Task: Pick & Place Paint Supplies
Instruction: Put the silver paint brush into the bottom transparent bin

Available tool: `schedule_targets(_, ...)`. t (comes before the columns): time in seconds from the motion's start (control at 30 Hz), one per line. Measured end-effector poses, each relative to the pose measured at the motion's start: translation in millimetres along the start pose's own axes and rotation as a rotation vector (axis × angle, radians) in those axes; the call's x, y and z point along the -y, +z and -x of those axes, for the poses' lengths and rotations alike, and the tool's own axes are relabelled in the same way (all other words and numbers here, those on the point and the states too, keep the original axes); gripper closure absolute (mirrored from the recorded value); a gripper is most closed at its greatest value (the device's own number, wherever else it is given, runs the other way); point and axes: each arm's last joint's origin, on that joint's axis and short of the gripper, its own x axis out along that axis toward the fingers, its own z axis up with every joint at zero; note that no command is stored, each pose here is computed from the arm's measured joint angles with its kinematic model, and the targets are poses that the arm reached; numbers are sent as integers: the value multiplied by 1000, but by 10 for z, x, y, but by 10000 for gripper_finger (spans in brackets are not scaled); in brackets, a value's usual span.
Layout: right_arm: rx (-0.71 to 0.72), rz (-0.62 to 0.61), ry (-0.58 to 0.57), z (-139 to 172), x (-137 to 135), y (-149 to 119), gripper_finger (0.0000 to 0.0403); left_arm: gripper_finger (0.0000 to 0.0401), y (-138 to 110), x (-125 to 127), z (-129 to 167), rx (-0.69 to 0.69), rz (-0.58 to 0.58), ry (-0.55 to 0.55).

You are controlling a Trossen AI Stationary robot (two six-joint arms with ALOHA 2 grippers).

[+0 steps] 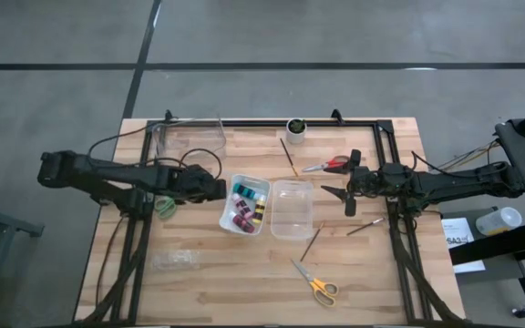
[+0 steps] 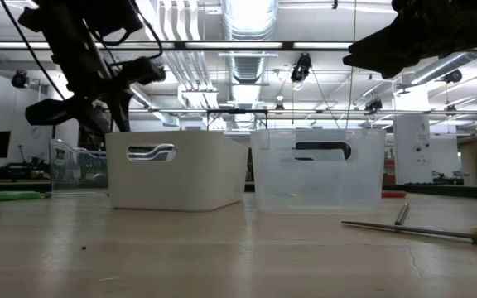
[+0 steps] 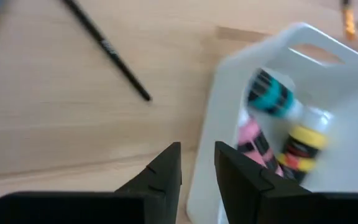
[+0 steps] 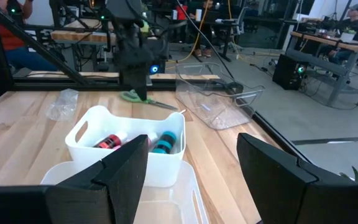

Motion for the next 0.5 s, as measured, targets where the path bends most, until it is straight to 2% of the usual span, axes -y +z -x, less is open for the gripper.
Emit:
schedule_targets(0.23, 0, 0, 0, 0, 0, 0, 159, 299, 85, -114, -254, 35, 237, 127)
schedule_targets(0.5, 0, 0, 0, 0, 0, 0, 159, 299, 151, -105, -393, 83, 505, 177)
